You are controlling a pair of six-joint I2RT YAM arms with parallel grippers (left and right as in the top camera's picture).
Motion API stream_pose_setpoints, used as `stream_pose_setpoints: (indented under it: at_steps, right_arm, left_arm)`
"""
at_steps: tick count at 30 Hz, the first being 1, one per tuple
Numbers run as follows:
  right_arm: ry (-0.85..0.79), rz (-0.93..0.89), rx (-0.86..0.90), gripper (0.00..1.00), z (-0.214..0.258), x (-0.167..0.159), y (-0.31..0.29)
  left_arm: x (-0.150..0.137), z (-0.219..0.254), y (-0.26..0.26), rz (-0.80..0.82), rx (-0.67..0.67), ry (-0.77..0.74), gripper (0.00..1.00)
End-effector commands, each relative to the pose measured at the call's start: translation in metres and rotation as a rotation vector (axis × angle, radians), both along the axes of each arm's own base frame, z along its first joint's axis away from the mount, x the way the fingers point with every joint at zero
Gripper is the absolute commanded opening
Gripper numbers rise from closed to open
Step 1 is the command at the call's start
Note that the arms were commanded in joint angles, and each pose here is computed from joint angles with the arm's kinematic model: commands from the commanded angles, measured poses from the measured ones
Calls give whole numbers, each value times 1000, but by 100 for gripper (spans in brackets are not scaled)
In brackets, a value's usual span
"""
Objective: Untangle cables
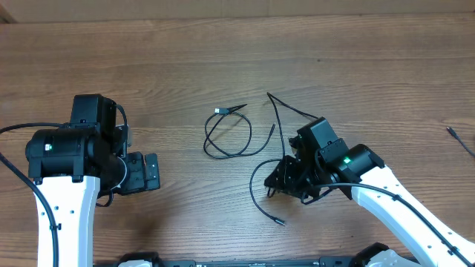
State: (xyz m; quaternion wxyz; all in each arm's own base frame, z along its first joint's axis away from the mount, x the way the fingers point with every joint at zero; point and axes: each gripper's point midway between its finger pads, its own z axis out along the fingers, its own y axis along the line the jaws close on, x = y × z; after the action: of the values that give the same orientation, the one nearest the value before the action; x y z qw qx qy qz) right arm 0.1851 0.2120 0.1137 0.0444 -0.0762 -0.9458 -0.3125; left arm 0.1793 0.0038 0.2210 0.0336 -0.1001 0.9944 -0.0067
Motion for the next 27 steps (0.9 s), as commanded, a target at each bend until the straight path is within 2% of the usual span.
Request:
stream_pose_setpoints:
  at_steps: [1, 4, 7, 11, 13, 17, 21, 24, 27]
  right_arm:
    - [-63, 117, 19, 38, 4, -7, 0]
    - [-69, 67, -134, 38, -12, -3, -23]
    - [-43, -119, -376, 39, -28, 6, -67]
    - [-73, -343, -623, 48, -33, 21, -122]
    - [-83, -377, -639, 50, -33, 26, -130]
    - [-112, -410, -649, 62, -31, 36, -137]
    - [-229, -428, -661, 70, -25, 62, -143]
    - [-298, -439, -636, 73, -22, 84, -144]
    - [-291, -478, -640, 75, -29, 96, -151]
  left_arm:
    - [2, 3, -1, -16, -9, -10, 100]
    - [2, 2, -1, -16, -9, -9, 100]
    - [2, 2, -1, -17, -9, -9, 100]
    - [2, 2, -1, -16, -9, -9, 100]
    - [2, 2, -1, -16, -9, -8, 100]
    - [2, 2, -1, -16, -9, -8, 99]
    - [2, 2, -1, -17, -9, -8, 100]
    - [2, 2, -1, -16, -9, -8, 100]
    - [2, 2, -1, -16, -9, -8, 100]
